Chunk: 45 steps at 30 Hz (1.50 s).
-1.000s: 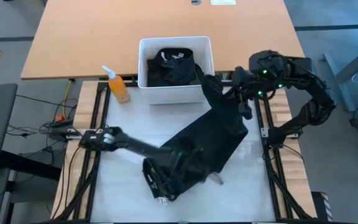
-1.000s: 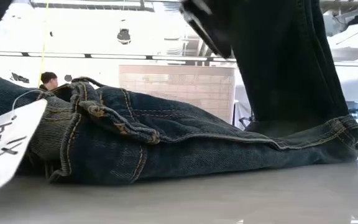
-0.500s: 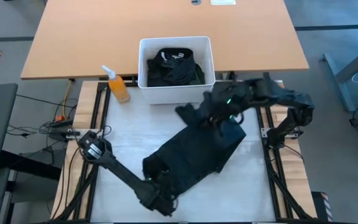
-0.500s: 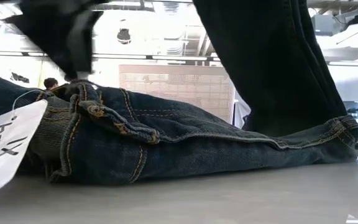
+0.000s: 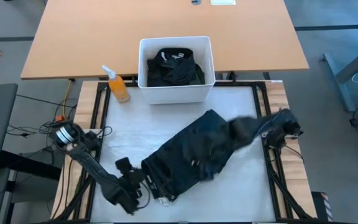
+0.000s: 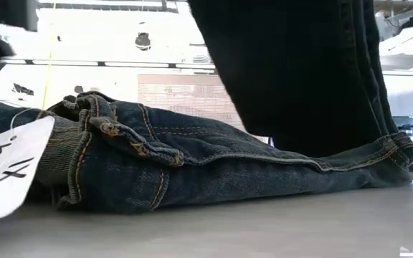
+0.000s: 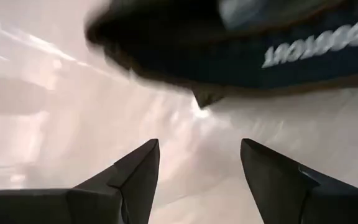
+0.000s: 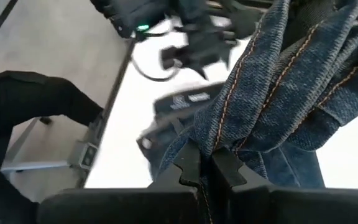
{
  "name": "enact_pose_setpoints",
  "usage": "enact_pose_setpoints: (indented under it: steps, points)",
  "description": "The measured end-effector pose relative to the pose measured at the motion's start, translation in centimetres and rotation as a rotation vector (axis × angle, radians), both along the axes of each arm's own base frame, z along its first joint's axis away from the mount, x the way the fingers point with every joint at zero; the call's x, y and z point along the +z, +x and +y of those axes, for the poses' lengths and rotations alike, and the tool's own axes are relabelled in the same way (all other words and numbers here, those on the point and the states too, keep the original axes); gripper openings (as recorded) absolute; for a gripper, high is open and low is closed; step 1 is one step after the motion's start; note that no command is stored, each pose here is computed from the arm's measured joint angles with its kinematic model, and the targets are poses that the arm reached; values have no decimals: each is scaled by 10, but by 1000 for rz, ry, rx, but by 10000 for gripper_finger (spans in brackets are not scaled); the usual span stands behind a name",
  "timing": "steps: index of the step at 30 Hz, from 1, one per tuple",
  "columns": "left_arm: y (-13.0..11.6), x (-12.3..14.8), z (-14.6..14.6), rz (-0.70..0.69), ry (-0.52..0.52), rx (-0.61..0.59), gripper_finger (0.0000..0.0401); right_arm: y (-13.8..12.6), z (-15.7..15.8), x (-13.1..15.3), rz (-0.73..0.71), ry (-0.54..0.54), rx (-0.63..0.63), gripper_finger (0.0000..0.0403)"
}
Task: Fold laundry
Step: Fold the dark blue jeans from the white laundry organizer
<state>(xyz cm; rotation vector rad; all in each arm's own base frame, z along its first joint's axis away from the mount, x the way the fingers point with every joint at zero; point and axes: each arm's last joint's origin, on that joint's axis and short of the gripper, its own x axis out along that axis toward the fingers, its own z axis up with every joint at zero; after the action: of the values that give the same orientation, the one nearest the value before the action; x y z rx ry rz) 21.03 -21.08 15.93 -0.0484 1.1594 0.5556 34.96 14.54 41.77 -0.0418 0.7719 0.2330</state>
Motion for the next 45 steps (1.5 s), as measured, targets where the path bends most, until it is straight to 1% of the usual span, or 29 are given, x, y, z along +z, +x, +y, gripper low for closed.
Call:
enact_pose_setpoints:
  steps: [3, 6, 9, 11, 13, 15, 17, 18, 20, 22, 24, 27, 28, 29, 31, 32, 34, 35, 37, 39, 42, 44, 45]
  points:
    - [-17, -16, 0, -131, -88, 11, 217, 22, 32, -30, 7, -14, 6, 25]
    - [-25, -27, -7, -262, -159, -3, 217, 54, 50, -66, 1, 3, -23, 26]
    - [-28, -28, -18, -366, -211, -29, 217, 86, 49, -99, -13, 35, -96, 26]
    - [-29, -26, -25, -416, -243, -41, 217, 100, 41, -115, 12, 59, -142, 26]
    - [-31, -23, -32, -451, -258, -56, 217, 104, 32, -123, 60, 67, -170, 26]
    - [-33, -19, -38, -487, -273, -69, 217, 102, 22, -122, 104, 60, -201, 26]
    - [-36, -17, -42, -517, -268, -83, 217, 92, 17, -112, 133, 51, -215, 26]
    - [-37, -16, -43, -530, -261, -88, 217, 86, 14, -102, 132, 50, -216, 26]
    - [-39, -16, -45, -556, -248, -90, 217, 69, 4, -79, 139, 38, -230, 26]
    - [-40, -16, -46, -575, -240, -93, 217, 44, -14, -50, 149, 17, -263, 25]
    - [-39, -18, -47, -591, -237, -94, 217, 12, -41, -21, 163, -27, -358, 25]
    - [-37, -21, -51, -604, -238, -111, 217, -43, -83, 16, 169, -140, -564, 25]
    - [-36, -22, -52, -606, -242, -115, 217, -60, -93, 27, 150, -160, -630, 25]
    - [-36, -23, -52, -604, -238, -120, 217, -75, -102, 38, 113, -157, -684, 25]
    - [-36, -25, -53, -589, -249, -127, 217, -98, -113, 57, 27, -120, -735, 25]
    - [-36, -25, -54, -585, -255, -126, 217, -106, -116, 64, -24, -92, -744, 25]
    - [-36, -26, -54, -583, -257, -122, 217, -107, -111, 74, -140, -34, -735, 25]
    - [-36, -25, -54, -587, -257, -121, 217, -100, -105, 74, -184, -17, -705, 25]
    - [-36, -25, -53, -597, -249, -119, 217, -76, -87, 64, -223, -3, -647, 25]
    - [-34, -25, -52, -610, -245, -106, 217, -40, -66, 39, -224, -3, -600, 25]
    - [-30, -24, -51, -626, -252, -82, 217, 24, -39, -31, -137, -59, -526, 25]
    - [-28, -23, -52, -643, -273, -72, 217, 65, -27, -93, -21, -46, -475, 25]
    - [-27, -23, -52, -646, -282, -71, 217, 81, -26, -119, 26, -42, -463, 25]
